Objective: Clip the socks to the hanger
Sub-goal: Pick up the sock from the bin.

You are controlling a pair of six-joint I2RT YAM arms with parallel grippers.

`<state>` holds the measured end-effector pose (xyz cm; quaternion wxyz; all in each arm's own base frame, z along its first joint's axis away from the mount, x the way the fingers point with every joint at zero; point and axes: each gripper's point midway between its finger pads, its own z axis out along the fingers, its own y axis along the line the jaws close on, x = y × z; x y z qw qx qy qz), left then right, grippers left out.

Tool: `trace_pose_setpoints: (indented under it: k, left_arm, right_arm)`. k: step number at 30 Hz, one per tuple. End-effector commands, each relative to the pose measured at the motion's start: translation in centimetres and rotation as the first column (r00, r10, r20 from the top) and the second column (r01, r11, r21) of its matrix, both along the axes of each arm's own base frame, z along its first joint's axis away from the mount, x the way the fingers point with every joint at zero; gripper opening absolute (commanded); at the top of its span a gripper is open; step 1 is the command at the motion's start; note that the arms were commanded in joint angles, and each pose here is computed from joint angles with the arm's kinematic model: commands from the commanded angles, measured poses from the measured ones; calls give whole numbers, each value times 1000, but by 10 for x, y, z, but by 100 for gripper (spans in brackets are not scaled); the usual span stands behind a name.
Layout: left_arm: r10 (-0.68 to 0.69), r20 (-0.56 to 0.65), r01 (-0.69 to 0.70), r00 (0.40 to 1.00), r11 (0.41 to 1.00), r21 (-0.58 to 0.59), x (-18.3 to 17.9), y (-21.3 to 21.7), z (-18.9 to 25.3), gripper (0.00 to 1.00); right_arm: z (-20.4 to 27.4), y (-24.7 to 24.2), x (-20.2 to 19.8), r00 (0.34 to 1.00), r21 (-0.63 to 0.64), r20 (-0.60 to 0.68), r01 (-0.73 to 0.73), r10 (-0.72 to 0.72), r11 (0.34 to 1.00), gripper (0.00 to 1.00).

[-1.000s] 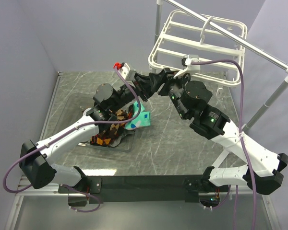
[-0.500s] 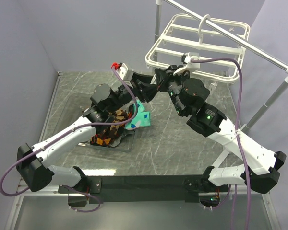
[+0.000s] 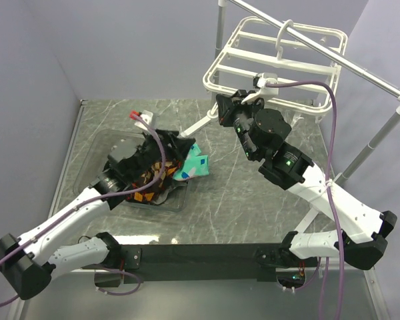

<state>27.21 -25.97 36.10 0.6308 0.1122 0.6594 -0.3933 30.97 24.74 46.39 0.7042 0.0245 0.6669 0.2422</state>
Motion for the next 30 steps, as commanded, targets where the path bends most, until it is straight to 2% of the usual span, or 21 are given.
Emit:
trace_pose_setpoints:
  k: [1, 6, 11, 15, 20, 24, 30]
  left_arm:
    - [80, -161, -52, 984, 984, 172, 13, 9, -90, 76]
    - [73, -189, -14, 979, 955, 295, 24, -1, -148, 74]
    - [64, -157, -7, 986, 941, 339, 30, -14, -163, 75]
    - [42, -143, 13, 989, 930, 366, 14, -30, -170, 82]
    - [153, -53, -118, 987, 903, 414, -4, -24, -185, 89]
    - [202, -8, -179, 979, 884, 432, -8, -26, -188, 89]
    - [245, 55, -234, 968, 799, 554, 1, -37, -206, 88]
  right_arm:
    - [7, 1, -4, 999, 15, 26, -29, 28, 999, 2]
    - [4, 4, -2, 999, 6, 20, -32, 31, 999, 1]
    - [3, 1, -1, 1000, -3, 15, -19, 19, 1000, 1]
    - [3, -2, -1, 1000, -6, 13, -14, 14, 1000, 1]
    - [3, -4, -4, 999, 6, 21, -24, 24, 1000, 1]
    - [5, -3, -3, 1000, 1, 17, -22, 22, 1000, 1]
    - [2, -4, -4, 999, -1, 18, -26, 26, 1000, 0]
